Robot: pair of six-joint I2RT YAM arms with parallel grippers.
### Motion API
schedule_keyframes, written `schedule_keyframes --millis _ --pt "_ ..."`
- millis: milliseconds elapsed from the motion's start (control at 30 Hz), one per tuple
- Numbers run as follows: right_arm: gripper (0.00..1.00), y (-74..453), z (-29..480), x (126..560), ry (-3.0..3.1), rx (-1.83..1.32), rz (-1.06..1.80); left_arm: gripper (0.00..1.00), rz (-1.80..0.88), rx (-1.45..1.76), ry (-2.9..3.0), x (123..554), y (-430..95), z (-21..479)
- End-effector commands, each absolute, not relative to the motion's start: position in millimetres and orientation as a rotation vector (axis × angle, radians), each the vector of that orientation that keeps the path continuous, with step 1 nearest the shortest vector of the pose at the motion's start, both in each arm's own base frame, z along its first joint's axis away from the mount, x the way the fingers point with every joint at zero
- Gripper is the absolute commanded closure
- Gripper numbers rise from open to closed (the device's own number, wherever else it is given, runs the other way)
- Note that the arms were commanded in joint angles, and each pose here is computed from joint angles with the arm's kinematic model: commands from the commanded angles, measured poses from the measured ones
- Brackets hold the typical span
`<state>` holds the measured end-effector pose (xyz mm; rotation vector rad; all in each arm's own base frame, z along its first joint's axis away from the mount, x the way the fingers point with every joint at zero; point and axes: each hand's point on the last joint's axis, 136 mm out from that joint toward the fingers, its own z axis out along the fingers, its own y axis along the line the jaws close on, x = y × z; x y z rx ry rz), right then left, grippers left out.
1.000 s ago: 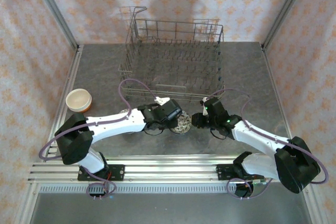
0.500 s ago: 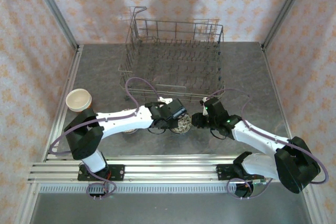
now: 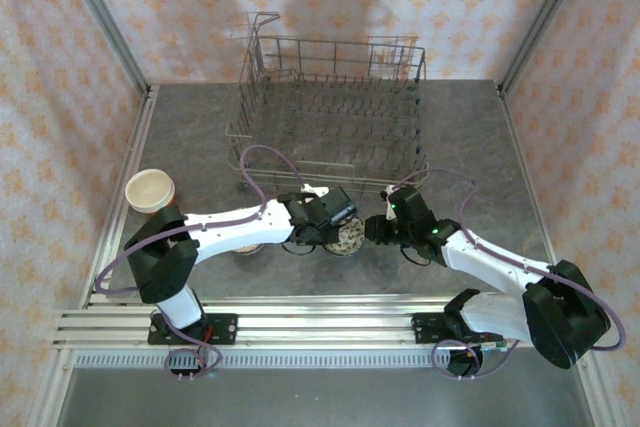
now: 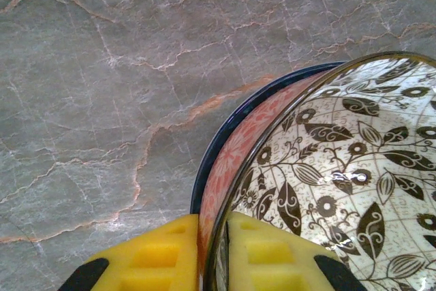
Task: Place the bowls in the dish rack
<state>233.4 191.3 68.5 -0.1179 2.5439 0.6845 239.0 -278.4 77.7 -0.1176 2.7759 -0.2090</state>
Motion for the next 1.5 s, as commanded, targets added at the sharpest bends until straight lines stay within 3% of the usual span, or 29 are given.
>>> schedule_keyframes --millis 0,233,567,833,1467 --pt "0.7 189.7 72.2 237.5 2.506 -0.126 0.663 0.88 -0.179 -0.088 2.769 239.8 -279.7 85.1" --pt "0.62 185.6 80.6 238.0 2.483 -0.117 0.647 0.96 -0.195 -0.089 2.755 240.2 -280.2 92.5" --pt "0.5 175.0 103.7 233.1 2.42 -0.108 0.634 0.99 -0.268 -0.097 2.705 243.7 -285.2 114.7" --pt "0.47 179.2 111.4 229.7 2.421 -0.129 0.67 1.0 -0.355 -0.092 2.65 246.6 -292.4 133.5" --pt "0.34 163.8 226.1 178.6 2.364 -0.245 0.783 1.0 -0.705 0.226 2.471 244.6 -328.4 217.8"
